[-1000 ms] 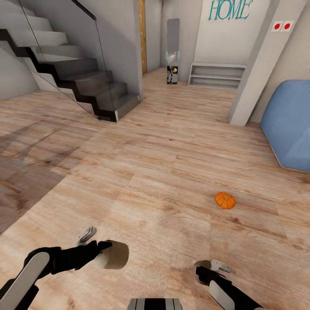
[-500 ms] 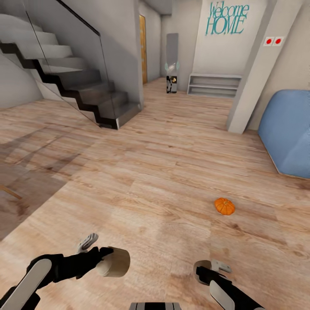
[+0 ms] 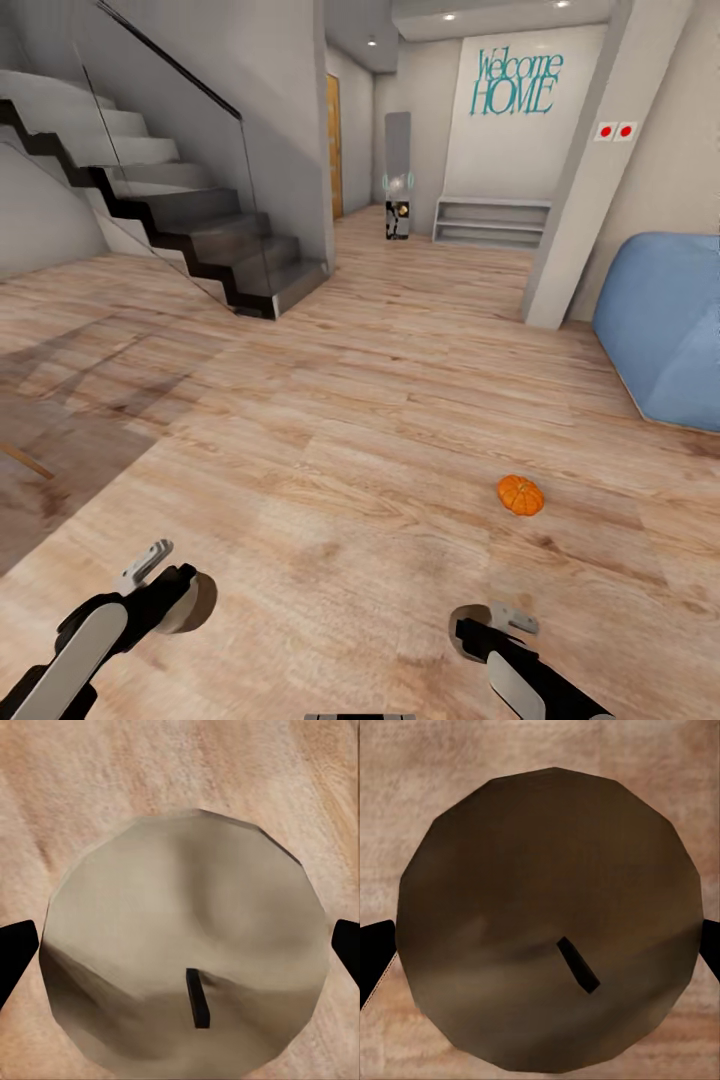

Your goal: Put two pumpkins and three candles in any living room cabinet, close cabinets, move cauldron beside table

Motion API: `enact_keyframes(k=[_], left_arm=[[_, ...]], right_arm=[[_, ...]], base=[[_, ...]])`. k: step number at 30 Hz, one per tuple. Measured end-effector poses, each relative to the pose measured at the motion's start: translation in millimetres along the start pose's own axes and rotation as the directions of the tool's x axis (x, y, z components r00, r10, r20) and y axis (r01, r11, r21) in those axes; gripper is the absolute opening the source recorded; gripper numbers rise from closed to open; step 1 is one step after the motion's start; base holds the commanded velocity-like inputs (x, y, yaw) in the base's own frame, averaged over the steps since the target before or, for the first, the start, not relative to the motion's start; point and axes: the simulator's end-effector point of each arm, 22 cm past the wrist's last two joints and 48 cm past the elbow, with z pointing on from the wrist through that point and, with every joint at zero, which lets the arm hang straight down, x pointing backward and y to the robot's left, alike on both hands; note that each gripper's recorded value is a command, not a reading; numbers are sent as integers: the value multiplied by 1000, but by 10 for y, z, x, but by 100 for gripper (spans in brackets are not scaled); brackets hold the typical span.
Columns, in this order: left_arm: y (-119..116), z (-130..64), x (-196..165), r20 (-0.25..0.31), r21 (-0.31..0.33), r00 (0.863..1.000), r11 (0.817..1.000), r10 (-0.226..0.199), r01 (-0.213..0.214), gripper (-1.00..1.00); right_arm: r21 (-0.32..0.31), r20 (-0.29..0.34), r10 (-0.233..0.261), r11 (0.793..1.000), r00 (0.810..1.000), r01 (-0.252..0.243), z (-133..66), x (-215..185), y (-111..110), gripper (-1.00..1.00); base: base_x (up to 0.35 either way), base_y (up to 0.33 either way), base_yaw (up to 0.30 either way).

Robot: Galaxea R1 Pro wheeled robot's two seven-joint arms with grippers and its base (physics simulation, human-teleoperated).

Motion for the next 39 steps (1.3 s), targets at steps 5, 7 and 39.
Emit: enact_keyframes(k=[5, 7, 39], left_arm=[[17, -75, -71, 20, -15, 1000, 1000, 0, 0, -100], [74, -113, -173, 51, -52, 999, 999, 11, -9, -100], [-839, -723, -205, 107, -26, 884, 891, 454, -454, -100]], right_arm=[[-6, 19, 2, 1000, 1000, -2, -56, -93, 23, -100], [-9, 27, 4, 1000, 1000, -3, -79, -130, 32, -100], [-10, 27, 3, 1000, 1000, -3, -634, -606, 133, -100]], base=[[0, 0, 0], [0, 0, 0], [0, 0, 0]])
